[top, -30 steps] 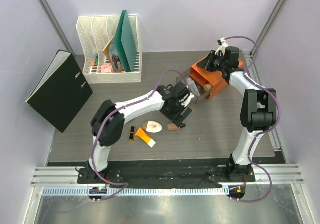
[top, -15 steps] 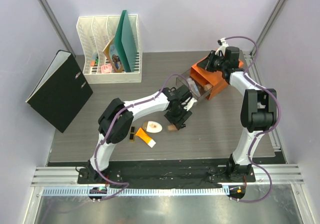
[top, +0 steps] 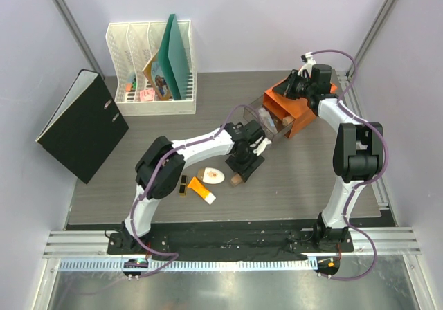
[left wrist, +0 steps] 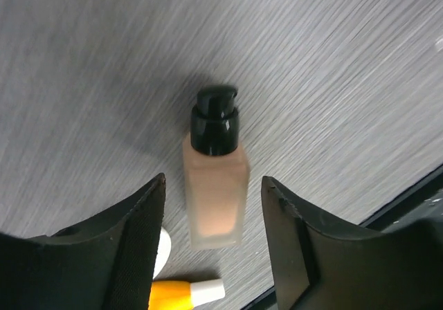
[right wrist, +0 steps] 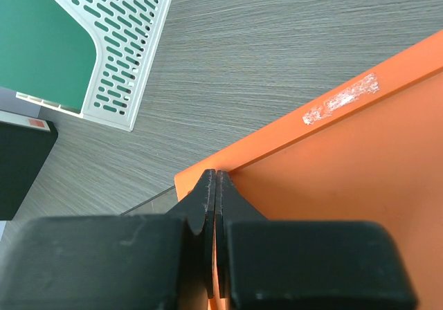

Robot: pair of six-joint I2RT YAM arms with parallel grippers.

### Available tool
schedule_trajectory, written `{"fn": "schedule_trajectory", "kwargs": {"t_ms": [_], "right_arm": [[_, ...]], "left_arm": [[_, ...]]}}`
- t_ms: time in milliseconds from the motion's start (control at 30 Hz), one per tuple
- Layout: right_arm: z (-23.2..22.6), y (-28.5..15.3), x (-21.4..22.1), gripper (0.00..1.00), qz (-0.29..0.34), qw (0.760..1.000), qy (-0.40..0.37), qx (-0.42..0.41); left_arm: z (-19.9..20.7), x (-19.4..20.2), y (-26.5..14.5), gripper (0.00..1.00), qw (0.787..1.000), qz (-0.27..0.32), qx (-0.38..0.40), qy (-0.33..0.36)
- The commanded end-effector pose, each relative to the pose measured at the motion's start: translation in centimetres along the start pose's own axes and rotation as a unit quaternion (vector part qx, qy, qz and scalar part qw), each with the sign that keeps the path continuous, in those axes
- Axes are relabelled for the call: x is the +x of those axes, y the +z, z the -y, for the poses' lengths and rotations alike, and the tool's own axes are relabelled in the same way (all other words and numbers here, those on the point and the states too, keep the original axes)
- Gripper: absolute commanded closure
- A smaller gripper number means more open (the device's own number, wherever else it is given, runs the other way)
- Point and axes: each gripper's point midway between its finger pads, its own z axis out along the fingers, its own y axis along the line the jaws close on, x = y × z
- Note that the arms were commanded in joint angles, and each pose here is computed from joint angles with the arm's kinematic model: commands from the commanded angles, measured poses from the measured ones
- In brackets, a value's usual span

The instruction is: Organize the makeup

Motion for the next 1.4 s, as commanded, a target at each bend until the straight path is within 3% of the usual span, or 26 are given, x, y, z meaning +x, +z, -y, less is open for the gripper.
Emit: {"fn": "schedule_trajectory", "kwargs": {"t_ms": [0, 200, 333, 367, 400, 567, 733, 933, 1133, 1367], "right_arm": [[7.5, -3.1, 18.9, 0.99, -0.271, 0.943, 0.128, 0.146], [7.4, -3.1, 18.9, 0.99, -0.271, 0.943, 0.128, 0.145], [7.5, -3.0, 18.9, 0.99, -0.271, 0.943, 0.127, 0.146], [7.5, -3.0, 18.9, 0.99, -0.271, 0.943, 0.128, 0.146], [7.4, -3.0, 18.9, 0.99, -0.27, 0.943, 0.127, 0.145], [7.5, -3.1, 18.9, 0.99, -0.27, 0.943, 0.127, 0.146], [7.4, -3.1, 18.9, 0.99, -0.271, 0.943, 0.128, 0.145], [7.4, -3.1, 18.9, 0.99, -0.27, 0.943, 0.128, 0.147], [7.5, -3.1, 19.0, 0.99, -0.272, 0.942, 0.129, 0.146], [7.5, -3.2, 19.0, 0.99, -0.272, 0.943, 0.127, 0.146]], "left_arm": [[-0.5, 2.0, -0.2, 0.41, 0.999, -0.032, -0.022, 0.003], [-0.3, 2.1, -0.3, 0.44, 0.999, -0.028, -0.018, -0.005], [-0.3, 2.4, 0.5, 0.77, 0.999, -0.041, -0.015, -0.011], [-0.3, 2.1, 0.4, 0.94, 0.999, -0.038, -0.016, -0.01], [-0.3, 2.1, 0.2, 1.0, 0.999, -0.038, -0.018, -0.01], [-1.3, 0.3, -3.2, 1.0, 0.998, 0.012, -0.06, -0.006], [-1.9, -4.3, -9.5, 1.0, 0.99, 0.112, -0.084, -0.016], [-0.7, -11.4, -15.5, 1.0, 0.975, 0.213, -0.02, -0.051], [0.0, -18.0, -19.8, 1.0, 0.942, 0.307, 0.067, -0.115], [-0.8, -22.0, -19.1, 1.0, 0.901, 0.328, 0.183, -0.218]]}}
